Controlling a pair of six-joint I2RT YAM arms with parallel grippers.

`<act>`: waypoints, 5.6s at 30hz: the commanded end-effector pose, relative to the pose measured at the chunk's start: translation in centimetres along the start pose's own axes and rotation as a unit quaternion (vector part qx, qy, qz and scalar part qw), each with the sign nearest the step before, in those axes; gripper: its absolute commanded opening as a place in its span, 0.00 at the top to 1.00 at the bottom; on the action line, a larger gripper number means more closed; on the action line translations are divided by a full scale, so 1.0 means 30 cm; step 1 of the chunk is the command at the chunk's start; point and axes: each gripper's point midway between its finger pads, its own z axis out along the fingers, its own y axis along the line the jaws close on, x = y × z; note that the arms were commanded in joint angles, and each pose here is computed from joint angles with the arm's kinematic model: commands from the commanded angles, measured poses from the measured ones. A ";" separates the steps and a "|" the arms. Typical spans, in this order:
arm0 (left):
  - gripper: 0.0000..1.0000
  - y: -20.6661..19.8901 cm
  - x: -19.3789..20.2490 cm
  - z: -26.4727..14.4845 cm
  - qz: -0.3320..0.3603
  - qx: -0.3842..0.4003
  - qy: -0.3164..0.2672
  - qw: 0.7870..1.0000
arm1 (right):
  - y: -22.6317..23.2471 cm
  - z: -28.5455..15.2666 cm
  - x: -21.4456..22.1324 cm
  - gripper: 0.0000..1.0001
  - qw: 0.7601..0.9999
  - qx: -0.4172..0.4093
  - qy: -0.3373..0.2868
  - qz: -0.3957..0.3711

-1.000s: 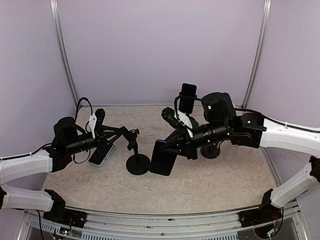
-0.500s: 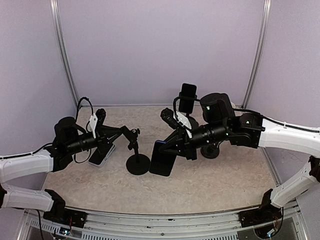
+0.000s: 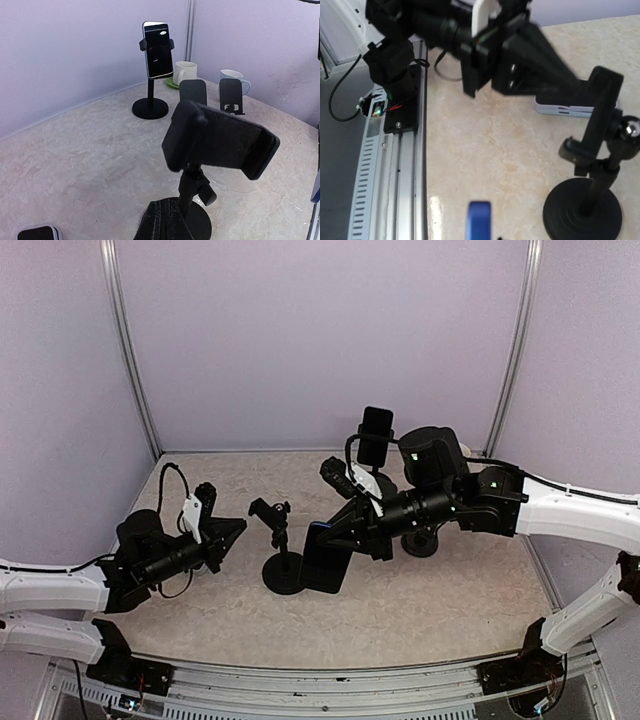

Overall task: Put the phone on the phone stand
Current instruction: Adjust the phone stand at the center of the board, then hold the phone stand at the center of the board.

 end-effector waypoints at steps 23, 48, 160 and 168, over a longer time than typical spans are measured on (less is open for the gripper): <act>0.57 -0.036 -0.161 0.054 0.095 0.047 -0.002 0.994 | 0.002 -0.024 -0.045 1.00 1.000 0.001 -0.027 -0.004; 0.94 -0.030 -0.096 0.070 0.061 0.012 0.014 0.998 | 0.000 -0.017 -0.041 1.00 1.000 0.000 -0.026 -0.002; 0.87 -0.065 -0.075 0.060 0.032 0.202 -0.028 0.979 | -0.034 -0.027 -0.034 1.00 1.000 0.012 0.004 -0.003; 0.96 -0.102 -0.089 0.054 0.033 0.210 -0.027 0.977 | -0.030 -0.027 -0.054 1.00 1.000 0.005 0.019 -0.024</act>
